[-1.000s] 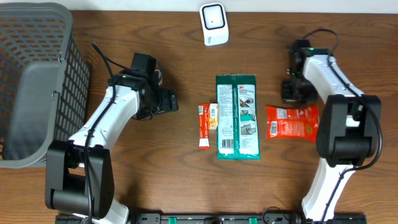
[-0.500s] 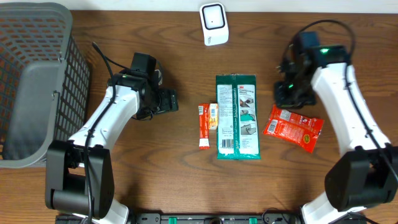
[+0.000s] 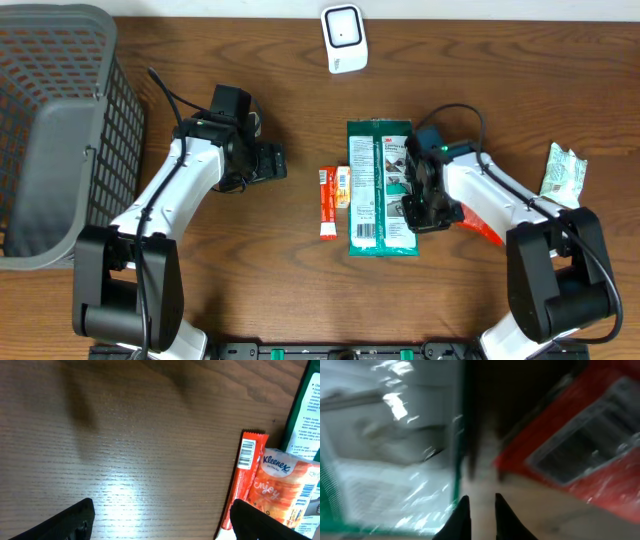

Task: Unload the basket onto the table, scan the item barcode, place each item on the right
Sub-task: 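Lift the red snack bag and turn it with the right gripper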

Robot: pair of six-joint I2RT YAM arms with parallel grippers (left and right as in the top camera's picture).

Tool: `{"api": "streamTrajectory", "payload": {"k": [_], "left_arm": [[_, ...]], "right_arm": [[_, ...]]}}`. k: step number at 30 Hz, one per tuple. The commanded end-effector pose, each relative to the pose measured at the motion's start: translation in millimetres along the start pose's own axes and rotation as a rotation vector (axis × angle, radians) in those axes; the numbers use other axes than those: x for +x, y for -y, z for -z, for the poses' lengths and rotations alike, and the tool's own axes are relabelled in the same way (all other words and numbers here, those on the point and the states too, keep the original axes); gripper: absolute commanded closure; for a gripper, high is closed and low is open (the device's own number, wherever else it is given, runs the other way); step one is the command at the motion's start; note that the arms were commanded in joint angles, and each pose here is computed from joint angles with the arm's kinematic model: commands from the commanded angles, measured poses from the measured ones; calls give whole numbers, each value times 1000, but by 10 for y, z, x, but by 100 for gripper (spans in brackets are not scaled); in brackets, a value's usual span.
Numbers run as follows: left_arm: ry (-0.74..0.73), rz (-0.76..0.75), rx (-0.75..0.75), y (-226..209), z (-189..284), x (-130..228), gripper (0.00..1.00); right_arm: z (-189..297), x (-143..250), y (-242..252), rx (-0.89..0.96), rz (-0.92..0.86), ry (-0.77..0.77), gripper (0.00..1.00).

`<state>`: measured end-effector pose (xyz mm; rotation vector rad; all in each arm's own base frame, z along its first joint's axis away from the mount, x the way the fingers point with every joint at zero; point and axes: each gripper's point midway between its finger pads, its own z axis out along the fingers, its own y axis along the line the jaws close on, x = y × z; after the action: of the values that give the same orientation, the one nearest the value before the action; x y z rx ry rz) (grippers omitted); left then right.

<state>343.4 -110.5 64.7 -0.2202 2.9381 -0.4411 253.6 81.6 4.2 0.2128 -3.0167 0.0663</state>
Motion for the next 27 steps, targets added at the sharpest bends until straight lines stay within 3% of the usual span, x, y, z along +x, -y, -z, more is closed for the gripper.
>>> {"api": "streamTrajectory", "payload": {"k": [1,4,9,16,18,19,20,22,25,27], "left_arm": [[23,-16,17,42,85,-44,13],[23,-16,17,42,85,-44,13],[23,-16,17,42,85,-44,13],[23,-16,16,41,85,-44,13],[23,-16,17,41,85,-45,13],[23,-16,16,41,85,-44,13],[23,-16,17,42,85,-45,13],[23,-16,16,41,85,-44,13],[23,-16,17,41,85,-45,13],[23,-16,16,41,85,-44,13]], "right_arm": [[-39,-108,250,159,-13,66,86],[-31,-376,310,201,-25,188,91],[66,-818,196,144,-47,377,91],[656,-819,88,78,-35,342,83],[923,-715,117,87,-17,320,75],[1015,-663,161,104,-1,313,66],[1115,-570,304,158,-7,303,45],[1149,-464,488,215,-33,275,23],[1045,-306,716,201,-62,194,11],[921,-281,768,111,-57,172,10]]}}
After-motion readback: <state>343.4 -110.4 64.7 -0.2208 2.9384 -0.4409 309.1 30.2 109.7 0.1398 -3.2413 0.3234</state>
